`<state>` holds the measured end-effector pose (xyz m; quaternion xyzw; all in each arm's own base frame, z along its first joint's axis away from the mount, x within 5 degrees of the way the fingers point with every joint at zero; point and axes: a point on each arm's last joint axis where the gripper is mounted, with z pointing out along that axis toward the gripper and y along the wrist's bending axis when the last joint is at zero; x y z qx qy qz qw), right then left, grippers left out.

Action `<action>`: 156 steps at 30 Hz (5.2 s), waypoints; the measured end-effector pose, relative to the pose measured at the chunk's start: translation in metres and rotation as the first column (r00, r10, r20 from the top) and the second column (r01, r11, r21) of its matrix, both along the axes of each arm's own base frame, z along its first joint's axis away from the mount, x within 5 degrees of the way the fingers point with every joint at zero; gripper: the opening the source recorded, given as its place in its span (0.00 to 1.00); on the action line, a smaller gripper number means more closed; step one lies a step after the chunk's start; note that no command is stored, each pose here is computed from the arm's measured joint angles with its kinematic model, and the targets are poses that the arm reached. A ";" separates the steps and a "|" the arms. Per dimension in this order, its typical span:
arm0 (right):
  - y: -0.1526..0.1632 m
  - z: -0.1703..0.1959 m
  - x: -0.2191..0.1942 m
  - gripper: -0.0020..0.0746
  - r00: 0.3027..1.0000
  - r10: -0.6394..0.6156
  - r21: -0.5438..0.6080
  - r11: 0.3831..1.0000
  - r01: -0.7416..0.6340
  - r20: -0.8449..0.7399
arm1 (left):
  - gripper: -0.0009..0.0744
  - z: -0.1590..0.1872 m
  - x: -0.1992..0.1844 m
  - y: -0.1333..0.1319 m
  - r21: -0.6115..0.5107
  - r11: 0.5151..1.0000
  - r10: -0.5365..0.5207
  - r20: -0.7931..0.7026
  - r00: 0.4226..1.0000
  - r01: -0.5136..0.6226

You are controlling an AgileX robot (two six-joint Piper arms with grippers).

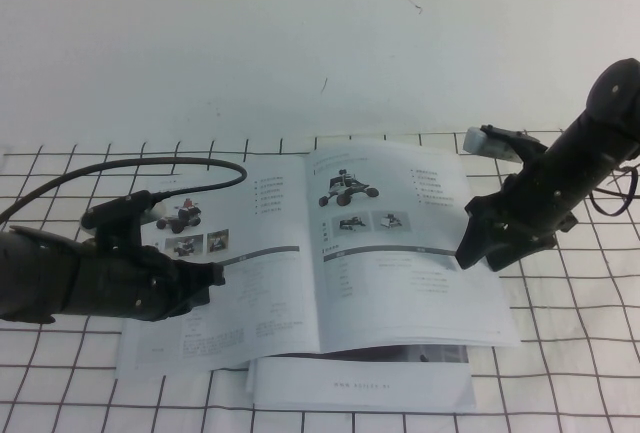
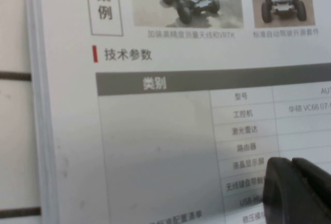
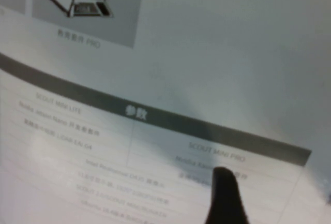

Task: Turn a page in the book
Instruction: Open the closed book

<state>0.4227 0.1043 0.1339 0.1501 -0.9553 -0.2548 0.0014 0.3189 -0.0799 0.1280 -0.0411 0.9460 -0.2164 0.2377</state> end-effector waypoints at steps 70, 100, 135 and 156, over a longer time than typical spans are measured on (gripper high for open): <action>0.053 0.077 0.001 0.59 0.983 -0.055 0.656 0.751 -0.076 0.177 | 0.01 0.068 -0.108 -0.079 0.154 0.975 -0.199 0.305 0.931 0.158; 0.108 0.082 -0.021 0.57 0.986 0.034 0.703 0.697 -0.142 0.165 | 0.01 0.091 -0.178 -0.140 0.243 0.963 -0.250 0.668 0.700 0.112; 0.120 0.147 -0.051 0.57 0.947 0.088 0.685 0.670 -0.287 0.310 | 0.01 0.049 -0.162 -0.134 0.284 0.951 -0.081 0.615 0.785 -0.125; 0.112 0.143 -0.059 0.54 0.907 0.210 0.532 0.752 -0.389 0.366 | 0.01 0.060 -0.210 -0.158 0.256 0.964 -0.220 0.623 0.750 0.070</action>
